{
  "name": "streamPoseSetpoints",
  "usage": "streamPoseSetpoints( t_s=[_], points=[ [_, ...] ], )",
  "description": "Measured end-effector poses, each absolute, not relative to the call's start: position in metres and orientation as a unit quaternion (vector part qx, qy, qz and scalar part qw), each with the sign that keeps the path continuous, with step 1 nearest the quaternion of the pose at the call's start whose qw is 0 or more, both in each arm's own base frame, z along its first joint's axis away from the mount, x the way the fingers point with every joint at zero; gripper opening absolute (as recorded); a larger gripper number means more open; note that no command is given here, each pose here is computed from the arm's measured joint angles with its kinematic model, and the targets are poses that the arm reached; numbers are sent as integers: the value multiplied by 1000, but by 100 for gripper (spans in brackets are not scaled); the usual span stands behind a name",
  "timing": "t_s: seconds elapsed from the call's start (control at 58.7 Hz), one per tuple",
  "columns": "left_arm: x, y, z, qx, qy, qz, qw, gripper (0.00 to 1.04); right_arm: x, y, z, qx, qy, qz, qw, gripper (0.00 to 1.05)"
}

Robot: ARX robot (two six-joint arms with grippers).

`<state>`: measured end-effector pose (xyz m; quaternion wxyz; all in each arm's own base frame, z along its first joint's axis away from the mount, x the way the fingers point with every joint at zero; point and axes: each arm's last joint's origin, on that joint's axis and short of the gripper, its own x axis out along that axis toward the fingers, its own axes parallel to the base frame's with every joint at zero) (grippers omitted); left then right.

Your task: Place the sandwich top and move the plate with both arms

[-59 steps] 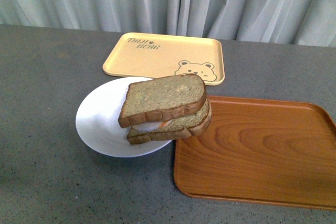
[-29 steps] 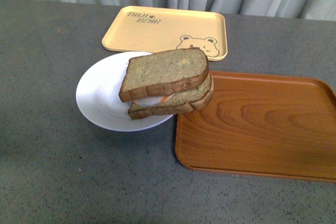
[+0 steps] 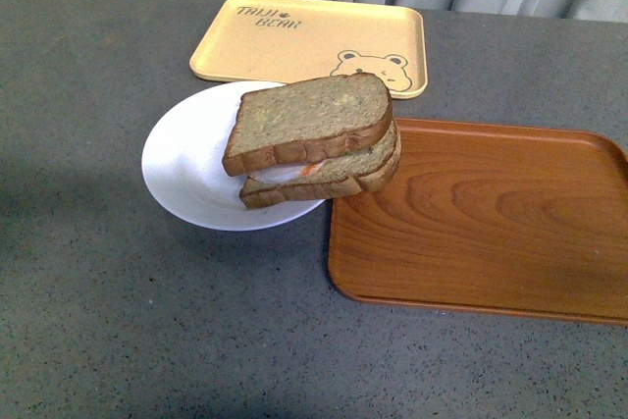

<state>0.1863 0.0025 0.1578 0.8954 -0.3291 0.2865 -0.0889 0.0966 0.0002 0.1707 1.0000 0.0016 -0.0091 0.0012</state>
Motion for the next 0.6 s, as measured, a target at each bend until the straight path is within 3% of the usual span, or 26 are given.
streamPoseSetpoints(
  t_s=[0.239, 0.596],
  points=[
    [229, 3, 111, -395, 326, -58, 857, 96, 97, 0, 171, 2, -9, 1, 1000, 96],
    [249, -7, 67, -425, 357, -39, 831, 96, 97, 0, 171, 2, -9, 1, 1000, 96]
  ],
)
